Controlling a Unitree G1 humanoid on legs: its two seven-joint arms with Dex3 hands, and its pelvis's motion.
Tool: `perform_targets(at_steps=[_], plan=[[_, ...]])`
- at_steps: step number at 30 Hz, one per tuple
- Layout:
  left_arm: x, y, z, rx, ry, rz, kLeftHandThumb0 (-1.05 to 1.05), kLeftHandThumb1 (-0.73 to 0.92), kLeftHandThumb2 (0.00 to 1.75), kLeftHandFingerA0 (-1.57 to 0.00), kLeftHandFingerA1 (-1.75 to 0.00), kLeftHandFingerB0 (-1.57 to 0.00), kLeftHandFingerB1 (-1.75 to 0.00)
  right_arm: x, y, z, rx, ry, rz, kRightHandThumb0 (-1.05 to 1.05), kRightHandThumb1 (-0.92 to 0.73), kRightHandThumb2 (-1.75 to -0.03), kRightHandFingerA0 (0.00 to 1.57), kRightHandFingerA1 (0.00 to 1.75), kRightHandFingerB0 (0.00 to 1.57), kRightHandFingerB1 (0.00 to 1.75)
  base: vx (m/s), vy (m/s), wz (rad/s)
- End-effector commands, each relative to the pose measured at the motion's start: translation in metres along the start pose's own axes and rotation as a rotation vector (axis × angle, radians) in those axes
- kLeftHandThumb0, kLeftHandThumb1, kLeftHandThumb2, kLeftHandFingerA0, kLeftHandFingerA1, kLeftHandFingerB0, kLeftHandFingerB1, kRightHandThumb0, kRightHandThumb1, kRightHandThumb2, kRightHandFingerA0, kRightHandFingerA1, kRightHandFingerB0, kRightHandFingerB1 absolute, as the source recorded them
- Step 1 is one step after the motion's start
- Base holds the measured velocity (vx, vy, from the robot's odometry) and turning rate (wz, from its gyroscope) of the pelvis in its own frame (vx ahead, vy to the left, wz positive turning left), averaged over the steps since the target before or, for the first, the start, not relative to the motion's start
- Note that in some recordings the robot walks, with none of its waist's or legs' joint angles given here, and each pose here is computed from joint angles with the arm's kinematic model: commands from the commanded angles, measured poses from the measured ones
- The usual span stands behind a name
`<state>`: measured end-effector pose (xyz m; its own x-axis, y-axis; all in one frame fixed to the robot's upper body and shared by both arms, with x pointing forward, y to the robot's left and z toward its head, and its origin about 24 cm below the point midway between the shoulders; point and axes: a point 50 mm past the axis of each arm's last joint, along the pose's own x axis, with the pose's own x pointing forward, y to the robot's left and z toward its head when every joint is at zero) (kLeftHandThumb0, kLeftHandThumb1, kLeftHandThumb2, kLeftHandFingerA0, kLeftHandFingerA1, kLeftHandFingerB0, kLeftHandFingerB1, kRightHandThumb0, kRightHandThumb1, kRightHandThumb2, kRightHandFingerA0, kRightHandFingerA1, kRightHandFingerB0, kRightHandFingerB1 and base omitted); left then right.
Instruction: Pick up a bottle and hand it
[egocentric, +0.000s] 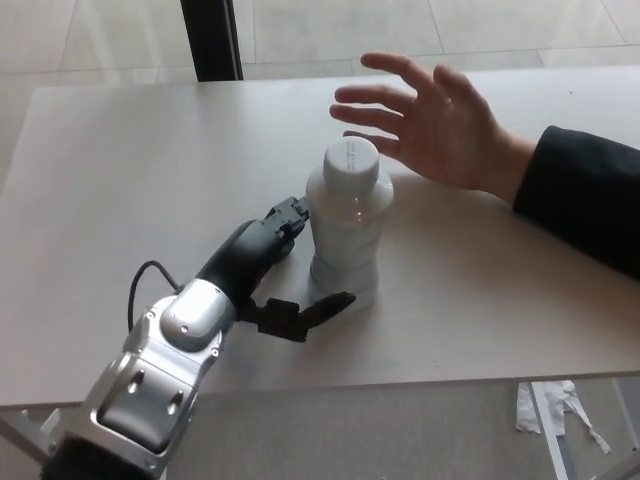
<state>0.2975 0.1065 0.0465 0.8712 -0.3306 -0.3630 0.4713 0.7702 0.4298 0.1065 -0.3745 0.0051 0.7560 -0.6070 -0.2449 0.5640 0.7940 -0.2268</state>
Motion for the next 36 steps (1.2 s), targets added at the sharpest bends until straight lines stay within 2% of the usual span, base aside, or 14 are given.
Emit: perform_targets(at_steps=[1, 9, 10, 16, 18, 19, 22, 23, 24, 28, 29, 30, 32, 36], plan=[[0.000, -0.007, -0.022, 0.112, 0.132, 0.055, -0.91, 0.52, 0.93, 0.00, -0.21, 0.00, 0.00, -0.001, 0.001, 0.001, 0.003, 0.011, -0.005, -0.75, -0.48, -0.83, 1.31, 1.43, 0.27, 0.57, 0.00, 0.000, 0.00], [0.007, -0.018, -0.011, 0.016, 0.058, 0.148, -0.97, 0.57, 0.92, 0.00, -0.14, 0.00, 0.00, -0.001, 0.004, 0.005, 0.017, 0.017, -0.006, -0.69, -0.59, -0.60, 1.13, 1.51, 0.33, 0.53, 0.00, 0.000, 0.00], [0.008, -0.021, -0.008, 0.001, 0.037, 0.177, -0.92, 0.53, 0.87, 0.00, -0.15, 0.00, -0.04, 0.000, 0.004, 0.005, 0.017, 0.015, -0.005, -0.76, -0.46, -0.91, 1.26, 1.35, 0.35, 0.61, 0.00, 0.000, 0.00], [0.011, -0.031, 0.005, -0.103, -0.049, 0.348, -0.91, 0.55, 0.84, 0.00, -0.17, 0.00, 0.00, 0.003, 0.005, 0.005, 0.034, 0.013, -0.008, -0.73, -0.56, -0.59, 1.16, 1.51, 0.35, 0.54, 0.00, 0.000, 0.00], [0.012, -0.036, 0.007, -0.096, -0.093, 0.503, -0.73, 0.37, 0.73, -0.28, -0.68, 0.00, 0.00, 0.003, 0.006, 0.006, 0.029, 0.012, -0.004, -0.60, -0.39, -0.92, 1.40, 1.42, 0.32, 0.62, 0.00, 0.000, 0.00], [0.012, -0.038, 0.007, -0.113, -0.084, 0.526, -0.76, 0.40, 0.76, -0.27, -0.66, 0.00, 0.00, 0.004, 0.006, 0.006, 0.038, 0.012, -0.007, -0.72, -0.56, -0.59, 1.14, 1.49, 0.36, 0.54, 0.00, 0.000, 0.00], [0.013, -0.042, 0.010, -0.146, -0.056, 0.578, -0.79, 0.42, 0.77, -0.28, -0.63, 0.00, 0.00, 0.004, 0.007, 0.007, 0.028, 0.006, 0.002, -0.71, -0.57, -0.59, 1.17, 1.52, 0.35, 0.52, 0.00, 0.000, 0.00], [0.015, -0.045, 0.011, -0.190, -0.042, 0.599, -0.68, 0.40, 0.69, -0.40, -0.64, 0.00, 0.00, 0.004, 0.006, 0.007, 0.032, 0.009, -0.001, -0.63, -0.41, -0.91, 1.31, 1.32, 0.35, 0.62, 0.00, 0.000, 0.00], [0.016, -0.048, 0.013, -0.224, -0.033, 0.611, -0.66, 0.40, 0.69, -0.45, -0.65, 0.00, 0.00, 0.004, 0.006, 0.007, 0.035, 0.009, 0.000, -0.70, -0.57, -0.59, 1.17, 1.42, 0.34, 0.52, 0.00, 0.000, 0.00], [0.020, -0.054, 0.017, -0.255, -0.007, 0.665, -0.53, 0.48, 0.54, -0.82, -0.69, 0.00, 0.00, 0.003, 0.006, 0.004, 0.032, 0.011, 0.000, -0.69, -0.59, -0.59, 1.15, 1.42, 0.35, 0.52, 0.00, 0.000, 0.00], [0.022, -0.056, 0.021, -0.252, -0.005, 0.687, -0.52, 0.49, 0.55, -0.99, -1.25, 0.00, 0.00, 0.003, 0.007, 0.004, 0.029, 0.014, -0.004, -0.68, -0.58, -0.60, 1.14, 1.45, 0.36, 0.53, 0.00, 0.000, 0.00], [0.023, -0.058, 0.023, -0.254, -0.002, 0.699, -0.49, 0.50, 0.55, -1.06, -1.09, 0.00, 0.00, 0.002, 0.007, 0.004, 0.026, 0.015, -0.005, -0.63, -0.43, -0.92, 1.30, 1.32, 0.35, 0.62, 0.00, 0.000, 0.00], [0.026, -0.063, 0.029, -0.263, -0.009, 0.701, -0.37, 0.49, 0.68, -1.07, -0.90, 0.00, -0.04, 0.002, 0.008, 0.005, 0.020, 0.013, -0.003, -0.71, -0.59, -0.63, 1.06, 1.41, 0.34, 0.54, 0.00, 0.000, 0.00], [0.031, -0.071, 0.044, -0.293, -0.048, 0.677, -0.25, 0.69, 0.77, -1.19, -1.09, -0.10, -0.17, 0.003, 0.010, 0.005, 0.033, 0.006, 0.001, -0.64, -0.43, -0.91, 1.28, 1.33, 0.35, 0.62, 0.00, 0.000, 0.00]])
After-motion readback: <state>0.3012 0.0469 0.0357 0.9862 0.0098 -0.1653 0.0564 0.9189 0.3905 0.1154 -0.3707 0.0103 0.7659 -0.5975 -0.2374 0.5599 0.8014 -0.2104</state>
